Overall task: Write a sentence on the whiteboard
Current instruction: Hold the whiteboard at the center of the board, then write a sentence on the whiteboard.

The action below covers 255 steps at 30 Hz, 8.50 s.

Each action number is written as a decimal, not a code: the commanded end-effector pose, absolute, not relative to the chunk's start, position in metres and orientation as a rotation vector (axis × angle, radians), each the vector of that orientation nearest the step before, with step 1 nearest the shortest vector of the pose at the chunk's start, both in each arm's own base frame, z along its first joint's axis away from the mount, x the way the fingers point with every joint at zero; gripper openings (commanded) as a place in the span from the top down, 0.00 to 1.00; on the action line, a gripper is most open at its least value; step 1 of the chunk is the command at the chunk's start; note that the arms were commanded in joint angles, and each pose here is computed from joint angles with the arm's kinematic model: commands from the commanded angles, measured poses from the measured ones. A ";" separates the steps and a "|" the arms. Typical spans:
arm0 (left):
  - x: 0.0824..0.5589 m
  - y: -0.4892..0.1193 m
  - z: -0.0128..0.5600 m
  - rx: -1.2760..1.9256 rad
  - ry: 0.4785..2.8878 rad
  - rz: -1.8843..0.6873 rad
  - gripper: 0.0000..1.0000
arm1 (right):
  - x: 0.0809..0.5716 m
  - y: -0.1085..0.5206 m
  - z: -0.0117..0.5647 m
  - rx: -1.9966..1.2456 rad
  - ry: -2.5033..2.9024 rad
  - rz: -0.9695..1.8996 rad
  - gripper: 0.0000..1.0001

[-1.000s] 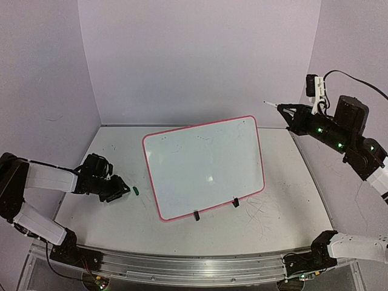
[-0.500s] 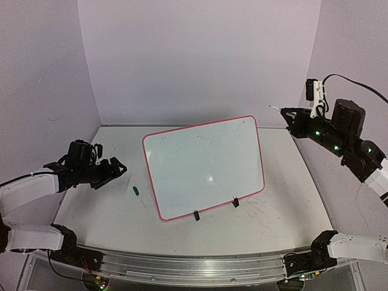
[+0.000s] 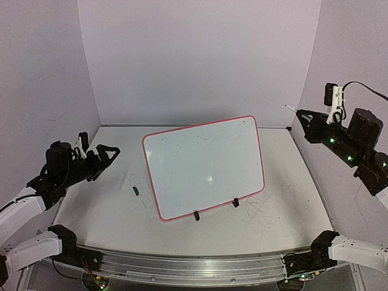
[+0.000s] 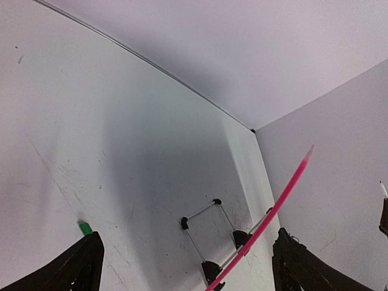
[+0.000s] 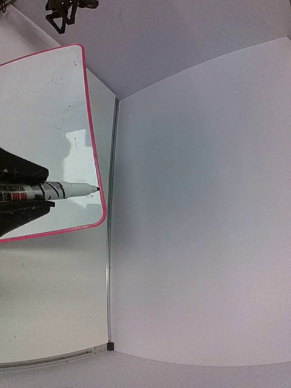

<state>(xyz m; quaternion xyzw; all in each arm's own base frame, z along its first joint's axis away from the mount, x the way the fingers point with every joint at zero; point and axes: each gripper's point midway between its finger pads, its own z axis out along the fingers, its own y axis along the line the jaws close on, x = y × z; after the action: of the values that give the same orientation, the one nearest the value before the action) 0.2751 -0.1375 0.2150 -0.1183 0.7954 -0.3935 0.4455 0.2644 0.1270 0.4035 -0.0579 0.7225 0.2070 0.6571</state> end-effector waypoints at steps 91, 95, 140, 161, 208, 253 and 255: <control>0.280 -0.260 0.234 0.420 1.721 -1.499 0.48 | 0.257 0.362 0.394 -0.627 1.679 1.039 1.00; 0.281 -0.263 0.232 0.445 1.720 -1.505 0.55 | 0.256 0.365 0.392 -0.638 1.682 1.043 1.00; 0.282 -0.277 0.197 0.653 1.723 -1.495 1.00 | 0.273 0.366 0.369 -0.703 1.683 0.861 1.00; 0.293 -0.271 0.192 0.590 1.769 -1.459 0.95 | 0.273 0.355 0.370 -0.709 1.582 0.791 1.00; 0.308 -0.266 0.214 0.514 1.733 -1.396 0.50 | 0.255 0.373 0.377 -0.714 1.596 0.997 1.00; 0.325 -0.249 0.223 0.430 1.732 -1.385 0.21 | 0.251 0.386 0.375 -0.741 1.599 1.024 1.00; 0.325 -0.249 0.224 0.428 1.730 -1.388 0.21 | 0.251 0.386 0.374 -0.739 1.602 1.023 1.00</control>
<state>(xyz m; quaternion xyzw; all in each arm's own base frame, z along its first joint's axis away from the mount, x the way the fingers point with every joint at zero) 0.3148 -0.2504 0.1932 0.1661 0.7162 -0.5524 0.3929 0.2517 0.3821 0.3484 -0.3125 0.6910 0.4139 0.5036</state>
